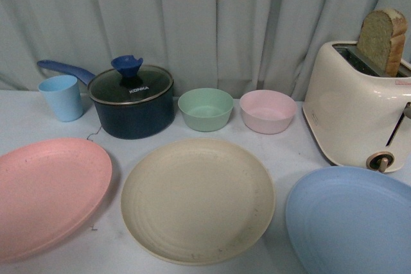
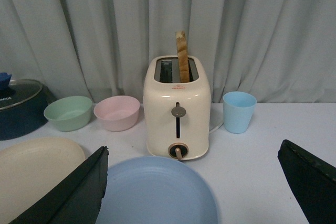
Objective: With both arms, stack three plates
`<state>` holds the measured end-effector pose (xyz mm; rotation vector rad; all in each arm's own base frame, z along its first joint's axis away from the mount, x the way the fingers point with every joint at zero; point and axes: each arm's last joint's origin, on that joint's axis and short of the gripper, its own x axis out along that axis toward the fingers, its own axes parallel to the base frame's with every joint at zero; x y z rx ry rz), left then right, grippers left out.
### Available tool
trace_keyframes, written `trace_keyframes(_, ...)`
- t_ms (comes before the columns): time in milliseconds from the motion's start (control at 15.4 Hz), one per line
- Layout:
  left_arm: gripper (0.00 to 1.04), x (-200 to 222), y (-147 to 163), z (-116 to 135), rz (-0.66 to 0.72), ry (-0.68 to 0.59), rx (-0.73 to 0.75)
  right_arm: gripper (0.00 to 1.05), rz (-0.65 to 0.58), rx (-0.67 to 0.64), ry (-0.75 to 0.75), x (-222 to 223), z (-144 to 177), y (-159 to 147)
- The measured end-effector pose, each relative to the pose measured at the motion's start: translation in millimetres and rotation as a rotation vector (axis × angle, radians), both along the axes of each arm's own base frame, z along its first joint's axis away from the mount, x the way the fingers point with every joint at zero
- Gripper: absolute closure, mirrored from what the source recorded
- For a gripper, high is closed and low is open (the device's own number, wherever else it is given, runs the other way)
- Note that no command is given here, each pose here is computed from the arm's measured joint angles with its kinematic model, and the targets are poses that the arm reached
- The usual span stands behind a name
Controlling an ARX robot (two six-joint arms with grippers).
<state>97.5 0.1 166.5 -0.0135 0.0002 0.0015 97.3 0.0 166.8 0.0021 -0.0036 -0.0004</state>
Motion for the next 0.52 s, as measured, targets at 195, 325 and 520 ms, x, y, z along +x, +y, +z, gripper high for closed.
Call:
trace_keyframes(195,0.07,0.0,0.0,0.0,0.000,0.000,0.000,0.06,0.000,0.000,0.000,0.0,0.0,0.0)
trace_keyframes(325,0.07,0.0,0.0,-0.1,0.000,0.000,0.000,0.06,0.000,0.000,0.000,0.0,0.0,0.0)
trace_keyframes(520,0.07,-1.3,-0.1,-2.0,0.034,0.129,-0.022,0.06,0.000,0.000,0.000,0.0,0.0,0.0)
